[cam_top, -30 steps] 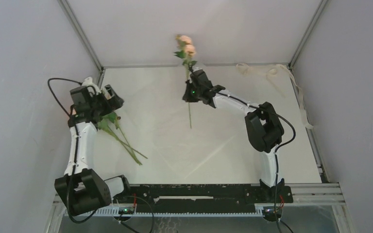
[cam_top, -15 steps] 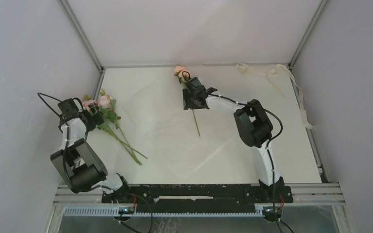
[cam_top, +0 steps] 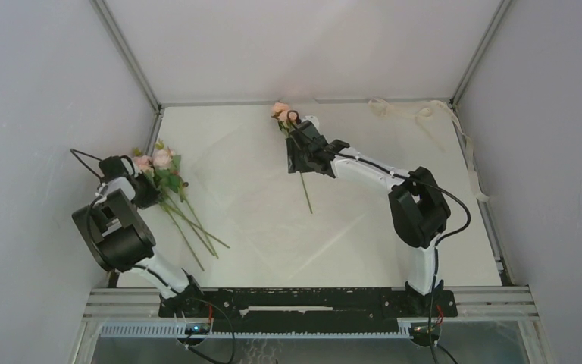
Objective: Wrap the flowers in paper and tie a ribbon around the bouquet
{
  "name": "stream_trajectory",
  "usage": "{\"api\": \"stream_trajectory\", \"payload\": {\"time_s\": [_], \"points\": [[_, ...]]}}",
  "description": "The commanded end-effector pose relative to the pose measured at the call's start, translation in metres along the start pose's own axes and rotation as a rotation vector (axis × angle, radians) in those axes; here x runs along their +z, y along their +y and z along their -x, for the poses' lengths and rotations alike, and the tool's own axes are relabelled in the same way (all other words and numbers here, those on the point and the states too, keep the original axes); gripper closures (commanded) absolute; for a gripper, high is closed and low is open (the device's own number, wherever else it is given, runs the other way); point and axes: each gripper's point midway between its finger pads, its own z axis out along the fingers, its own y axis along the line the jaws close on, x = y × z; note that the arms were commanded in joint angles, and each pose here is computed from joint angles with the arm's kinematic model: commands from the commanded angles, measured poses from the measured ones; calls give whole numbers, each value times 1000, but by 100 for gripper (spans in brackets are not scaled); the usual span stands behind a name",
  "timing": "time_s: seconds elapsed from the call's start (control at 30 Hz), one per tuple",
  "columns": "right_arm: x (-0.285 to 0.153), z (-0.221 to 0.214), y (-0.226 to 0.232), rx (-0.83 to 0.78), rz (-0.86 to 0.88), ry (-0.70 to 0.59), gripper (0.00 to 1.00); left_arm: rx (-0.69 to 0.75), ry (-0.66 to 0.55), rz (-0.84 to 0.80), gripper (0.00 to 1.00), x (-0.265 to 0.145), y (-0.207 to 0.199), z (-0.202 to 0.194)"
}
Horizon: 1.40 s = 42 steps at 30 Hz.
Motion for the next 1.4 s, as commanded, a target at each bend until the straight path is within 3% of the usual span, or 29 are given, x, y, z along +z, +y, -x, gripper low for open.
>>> {"api": "stream_trajectory", "payload": {"time_s": [0.0, 0.23, 0.4, 0.47, 0.53, 0.67, 0.83, 1.0, 1.1, 1.13, 1.2, 1.23, 1.27, 1.33, 1.37], "points": [[-24, 16, -4, 10, -12, -59, 34, 22, -127, -80, 100, -35, -18, 33], [-44, 24, 15, -52, 75, -110, 34, 69, -378, -101, 100, -125, -39, 62], [-75, 26, 74, -191, 361, -177, 33, 136, -579, -261, 100, -218, -88, 99], [-101, 28, 111, -255, 564, -206, 28, 156, -574, -416, 100, -241, -121, 100], [-136, 32, 150, -289, 804, -242, 2, 196, -553, -534, 100, -255, -157, 92], [-194, 41, 214, -293, 1148, -362, 1, 336, -443, -758, 100, -277, -240, 44], [-207, 59, 246, -240, 1205, -451, 0, 418, -353, -902, 100, -297, -286, 6], [-177, 70, 245, -141, 1121, -433, 3, 421, -292, -967, 100, -302, -300, -12], [-170, 69, 248, -101, 1145, -405, 14, 410, -283, -970, 100, -297, -300, -16], [-165, 68, 249, -95, 1146, -387, 26, 406, -274, -968, 100, -293, -300, -17], [-154, 69, 247, -71, 1151, -348, 60, 411, -261, -948, 100, -285, -298, -19], [-143, 72, 240, -43, 1147, -326, 77, 423, -254, -926, 92, -279, -294, -21], [-136, 75, 231, -12, 1143, -310, 97, 442, -256, -903, 72, -273, -290, -23], [-117, 77, 205, 58, 1100, -274, 100, 448, -253, -837, 32, -257, -278, -21], [-106, 79, 188, 90, 1058, -263, 100, 443, -241, -790, 19, -247, -268, -19]]}}
